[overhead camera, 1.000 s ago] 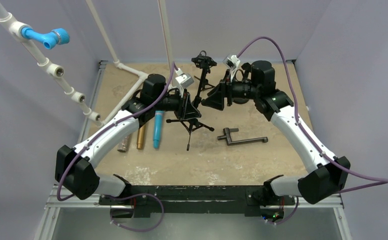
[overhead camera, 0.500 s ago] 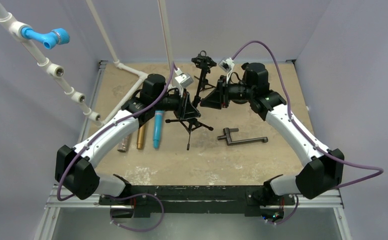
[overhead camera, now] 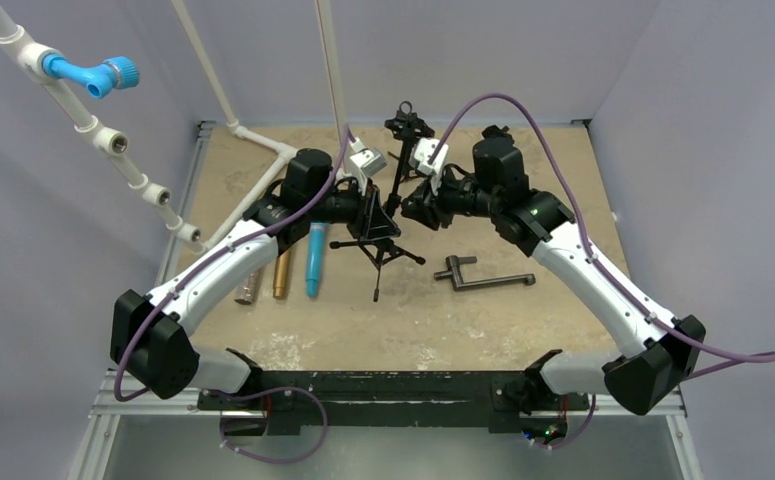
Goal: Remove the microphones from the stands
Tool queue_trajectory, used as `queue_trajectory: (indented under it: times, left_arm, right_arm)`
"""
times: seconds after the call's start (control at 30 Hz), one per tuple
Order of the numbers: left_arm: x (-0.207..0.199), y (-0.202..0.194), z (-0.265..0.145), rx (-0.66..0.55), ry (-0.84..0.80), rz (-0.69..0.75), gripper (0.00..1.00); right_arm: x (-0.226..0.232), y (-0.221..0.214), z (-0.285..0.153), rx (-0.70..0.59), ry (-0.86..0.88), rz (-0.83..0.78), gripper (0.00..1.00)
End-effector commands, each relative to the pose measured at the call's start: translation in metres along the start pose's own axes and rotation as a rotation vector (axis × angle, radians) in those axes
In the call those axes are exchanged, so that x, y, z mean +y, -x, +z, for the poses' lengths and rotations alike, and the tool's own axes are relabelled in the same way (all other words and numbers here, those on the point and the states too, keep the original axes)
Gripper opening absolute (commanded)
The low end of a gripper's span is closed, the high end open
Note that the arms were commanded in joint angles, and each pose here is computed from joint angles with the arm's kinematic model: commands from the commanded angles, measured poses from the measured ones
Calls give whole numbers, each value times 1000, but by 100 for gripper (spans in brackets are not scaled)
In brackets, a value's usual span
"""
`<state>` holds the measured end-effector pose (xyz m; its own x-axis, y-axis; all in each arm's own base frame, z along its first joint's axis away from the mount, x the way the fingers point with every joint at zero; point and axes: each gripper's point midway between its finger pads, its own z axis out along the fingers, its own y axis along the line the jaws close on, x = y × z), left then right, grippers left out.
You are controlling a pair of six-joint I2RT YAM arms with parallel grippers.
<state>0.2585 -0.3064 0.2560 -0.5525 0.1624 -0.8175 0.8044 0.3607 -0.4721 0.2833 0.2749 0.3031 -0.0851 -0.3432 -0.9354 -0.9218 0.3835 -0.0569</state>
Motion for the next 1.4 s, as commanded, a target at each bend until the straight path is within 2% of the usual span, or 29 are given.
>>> queue_trajectory:
  times: [0.0,0.1,0.2,0.33,0.63,0.73,0.83,1.07,1.37]
  left_arm:
    - [-29,36,-6,-106,-97,106,0]
    - [-28,36,-6,-106,-94,107,0]
    - [-26,33,-6,-102,-86,110,0]
    - [-19,28,-6,-97,-63,125,0]
    - [-20,21,-8,-84,-70,218,0]
    - [-23,17,-11,-76,-80,247,0]
    - [-26,10,-12,-49,-104,272,0]
    - [-39,0,-12,-17,-198,278,0]
    - [-56,-7,-14,18,-305,255,0]
  right_arm:
    - [-32,-26,-12,146,-170,-173,43]
    - [-30,-31,-13,152,-169,-167,59]
    - [-28,-26,-21,143,-176,-168,64]
    - [-26,-12,-39,88,-171,-109,66]
    - [-31,70,-73,-214,-107,231,66]
    - [-35,88,-77,-262,-94,259,66]
    - [-44,98,-81,-262,-128,206,66]
    - [-68,85,-90,-150,-243,-97,68]
    - [-74,75,-89,-76,-246,-267,69]
